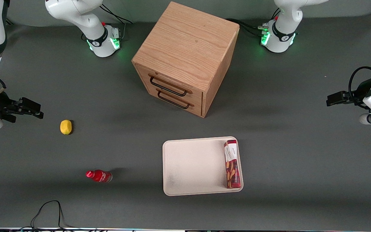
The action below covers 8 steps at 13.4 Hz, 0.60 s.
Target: Place red cookie box on tray
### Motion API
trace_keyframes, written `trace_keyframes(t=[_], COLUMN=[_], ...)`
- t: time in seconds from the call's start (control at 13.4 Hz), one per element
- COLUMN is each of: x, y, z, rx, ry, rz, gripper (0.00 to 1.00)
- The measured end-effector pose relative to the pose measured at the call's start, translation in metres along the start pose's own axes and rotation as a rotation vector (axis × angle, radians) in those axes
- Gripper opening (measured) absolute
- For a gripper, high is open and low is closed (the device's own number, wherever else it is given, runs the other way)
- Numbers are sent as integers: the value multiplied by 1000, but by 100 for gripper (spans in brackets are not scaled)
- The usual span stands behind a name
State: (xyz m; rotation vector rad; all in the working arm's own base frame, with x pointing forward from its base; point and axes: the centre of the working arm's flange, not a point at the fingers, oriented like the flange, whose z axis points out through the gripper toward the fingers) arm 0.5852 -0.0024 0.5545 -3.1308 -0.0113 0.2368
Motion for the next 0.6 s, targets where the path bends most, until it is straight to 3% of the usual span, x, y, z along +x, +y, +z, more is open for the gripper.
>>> trace_keyframes(t=[0.6], x=[-1], y=[25], z=[-13], rx=[29], ry=[26], rz=[36], gripper=[100])
